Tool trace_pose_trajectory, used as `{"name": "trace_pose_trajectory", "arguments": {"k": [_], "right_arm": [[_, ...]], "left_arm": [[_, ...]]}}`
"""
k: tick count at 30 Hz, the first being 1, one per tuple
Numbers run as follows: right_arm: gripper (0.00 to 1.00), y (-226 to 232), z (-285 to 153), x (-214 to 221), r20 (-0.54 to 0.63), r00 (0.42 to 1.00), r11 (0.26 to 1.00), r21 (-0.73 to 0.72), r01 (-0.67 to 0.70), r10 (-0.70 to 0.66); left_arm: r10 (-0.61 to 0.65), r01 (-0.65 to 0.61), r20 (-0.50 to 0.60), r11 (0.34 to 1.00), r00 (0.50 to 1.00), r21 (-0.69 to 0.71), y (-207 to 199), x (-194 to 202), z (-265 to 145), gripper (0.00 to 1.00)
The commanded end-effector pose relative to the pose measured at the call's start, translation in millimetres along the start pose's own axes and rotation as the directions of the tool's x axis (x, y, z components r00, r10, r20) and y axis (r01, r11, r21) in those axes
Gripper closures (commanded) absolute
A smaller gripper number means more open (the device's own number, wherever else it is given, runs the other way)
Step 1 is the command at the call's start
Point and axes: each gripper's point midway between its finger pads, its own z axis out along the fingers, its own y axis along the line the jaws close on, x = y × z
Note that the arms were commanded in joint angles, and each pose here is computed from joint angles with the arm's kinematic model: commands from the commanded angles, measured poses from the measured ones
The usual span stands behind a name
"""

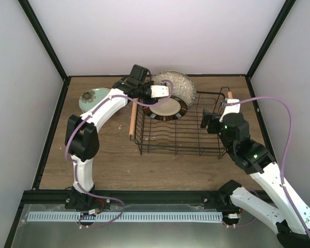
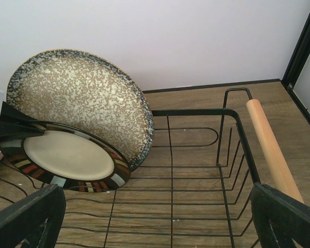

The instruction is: Unload the plates from the dish rack

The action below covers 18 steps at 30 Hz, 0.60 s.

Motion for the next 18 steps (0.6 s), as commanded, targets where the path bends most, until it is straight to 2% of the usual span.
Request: {"name": "trace_pose_trajectory", "arguments": {"k": [1,12,18], "right_arm": [[0.0,-3.9,-7.3,-14.0,0.037,0.998,0.999,0.007,-0.043,0.043],[0.0,-1.1,-5.6,-12.8,0.033,0.999,0.999,-0.004,-0.041,0.041],[0.0,-0.3,-5.4,-12.2,0.031,0.999,0.999,-0.01,-0.041,0.041]], "left_arm": [[0.107,-0.083,0.115,0.977,0.988,-0.196,45.5,-54.0,-40.1,0.96],[0.148,-0.077,0.205,0.944,0.967,-0.321,65.1,-87.1,-73.5,0.96],[0.203,-0.078,0.269,0.907,0.941,-0.413,77.1,-117.9,-113.3,0.96]]}}
